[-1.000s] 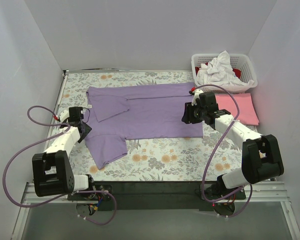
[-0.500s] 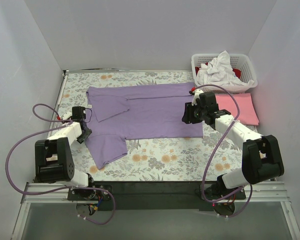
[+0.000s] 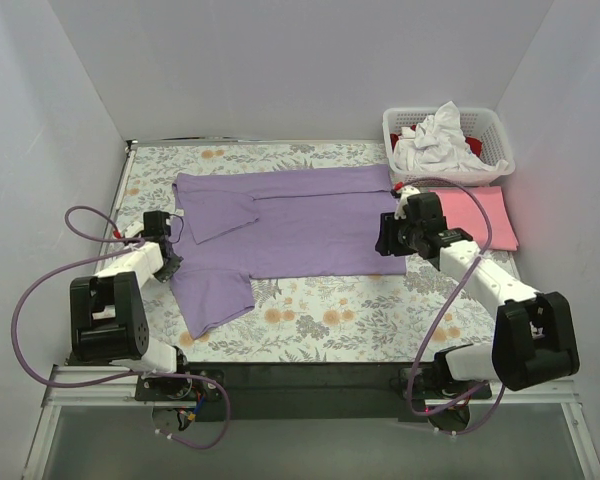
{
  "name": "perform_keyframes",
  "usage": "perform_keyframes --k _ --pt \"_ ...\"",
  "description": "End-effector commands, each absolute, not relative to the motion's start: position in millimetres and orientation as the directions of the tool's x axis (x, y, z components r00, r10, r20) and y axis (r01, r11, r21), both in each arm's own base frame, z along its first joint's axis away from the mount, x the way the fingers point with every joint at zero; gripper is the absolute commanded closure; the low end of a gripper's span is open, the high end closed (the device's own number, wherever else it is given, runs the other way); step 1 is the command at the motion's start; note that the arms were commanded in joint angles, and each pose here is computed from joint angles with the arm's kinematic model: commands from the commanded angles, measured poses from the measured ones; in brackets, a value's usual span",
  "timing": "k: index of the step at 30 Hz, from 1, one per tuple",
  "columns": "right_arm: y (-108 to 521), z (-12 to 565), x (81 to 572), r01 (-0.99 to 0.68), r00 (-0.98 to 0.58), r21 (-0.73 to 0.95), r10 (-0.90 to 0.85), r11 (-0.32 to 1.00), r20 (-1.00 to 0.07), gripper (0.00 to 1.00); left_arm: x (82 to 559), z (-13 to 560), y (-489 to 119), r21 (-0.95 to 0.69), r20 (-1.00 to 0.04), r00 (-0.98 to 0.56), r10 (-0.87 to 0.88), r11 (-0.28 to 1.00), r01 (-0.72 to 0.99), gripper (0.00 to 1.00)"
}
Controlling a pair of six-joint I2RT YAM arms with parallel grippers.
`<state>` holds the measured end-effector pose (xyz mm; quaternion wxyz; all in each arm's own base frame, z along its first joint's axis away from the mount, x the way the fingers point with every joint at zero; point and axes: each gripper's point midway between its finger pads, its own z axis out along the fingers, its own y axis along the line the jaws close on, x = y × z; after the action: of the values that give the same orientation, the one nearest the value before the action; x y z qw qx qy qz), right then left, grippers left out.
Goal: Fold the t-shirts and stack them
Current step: Fold the tshirt
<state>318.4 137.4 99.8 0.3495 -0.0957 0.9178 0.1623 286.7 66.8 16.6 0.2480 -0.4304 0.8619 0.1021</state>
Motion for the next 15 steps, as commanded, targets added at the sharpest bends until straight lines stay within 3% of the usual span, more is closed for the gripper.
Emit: perform_keyframes --k 1,7,13,15 --pt "104 84 300 -0.149 -0.797 0.201 0.003 0.968 -0.604 0.46 256 5 58 0.004 -0.436 -0.546 -0.716 0.605 -0.796 1.00" --pt "67 46 271 0.017 -0.874 0.252 0.137 0.968 -0.466 0.46 252 21 63 0.007 -0.505 -0.494 -0.708 0.569 -0.823 1.00" --pt "61 35 274 0.071 -0.886 0.236 0.170 0.969 -0.431 0.48 256 27 60 -0.014 -0.525 -0.477 -0.705 0.568 -0.823 1.00" --pt "66 34 278 0.072 -0.888 0.259 0.180 0.963 -0.423 0.54 257 27 59 -0.016 -0.525 -0.476 -0.705 0.568 -0.823 1.00"
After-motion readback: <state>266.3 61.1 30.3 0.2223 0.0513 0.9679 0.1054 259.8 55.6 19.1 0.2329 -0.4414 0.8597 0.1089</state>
